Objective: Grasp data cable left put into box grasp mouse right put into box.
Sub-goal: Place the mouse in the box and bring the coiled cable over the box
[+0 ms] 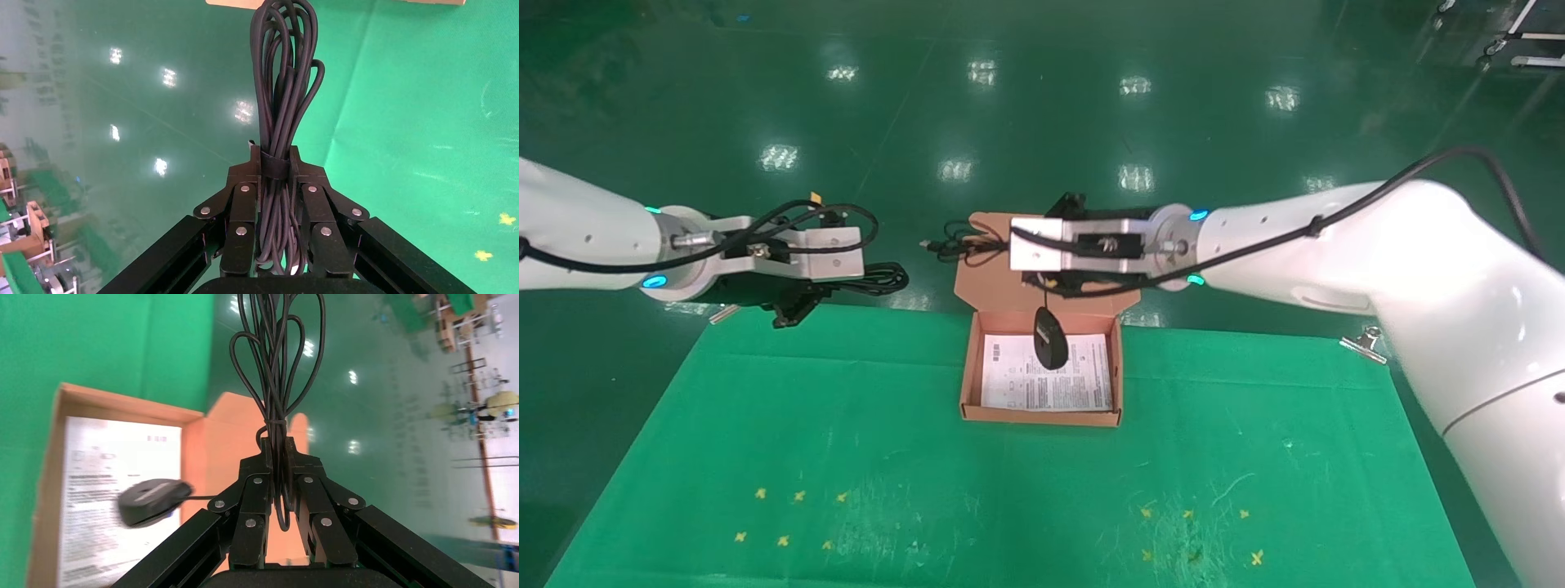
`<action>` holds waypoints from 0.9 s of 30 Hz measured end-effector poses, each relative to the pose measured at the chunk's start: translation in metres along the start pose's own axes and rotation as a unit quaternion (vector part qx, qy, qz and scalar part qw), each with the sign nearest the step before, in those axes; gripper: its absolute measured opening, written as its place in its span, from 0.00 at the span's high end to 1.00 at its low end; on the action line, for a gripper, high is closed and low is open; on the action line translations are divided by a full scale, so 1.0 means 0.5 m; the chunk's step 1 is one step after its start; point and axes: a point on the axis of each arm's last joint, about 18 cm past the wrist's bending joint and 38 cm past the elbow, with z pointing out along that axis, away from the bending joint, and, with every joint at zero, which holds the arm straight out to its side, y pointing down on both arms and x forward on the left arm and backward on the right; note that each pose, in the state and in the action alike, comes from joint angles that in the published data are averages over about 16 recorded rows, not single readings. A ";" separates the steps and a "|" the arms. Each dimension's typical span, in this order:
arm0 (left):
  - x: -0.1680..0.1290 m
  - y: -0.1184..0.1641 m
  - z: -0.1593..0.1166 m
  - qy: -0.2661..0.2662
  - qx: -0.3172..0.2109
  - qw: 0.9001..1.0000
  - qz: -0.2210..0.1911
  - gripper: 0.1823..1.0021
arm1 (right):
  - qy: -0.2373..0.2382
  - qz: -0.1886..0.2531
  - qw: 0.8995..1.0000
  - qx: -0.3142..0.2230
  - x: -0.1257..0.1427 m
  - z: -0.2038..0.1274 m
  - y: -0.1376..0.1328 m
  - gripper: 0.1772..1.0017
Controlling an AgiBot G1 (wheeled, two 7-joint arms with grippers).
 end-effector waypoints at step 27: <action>0.003 -0.001 -0.002 -0.001 -0.001 1.000 -0.001 0.91 | -0.051 0.167 0.982 -0.078 -0.174 0.058 0.105 0.96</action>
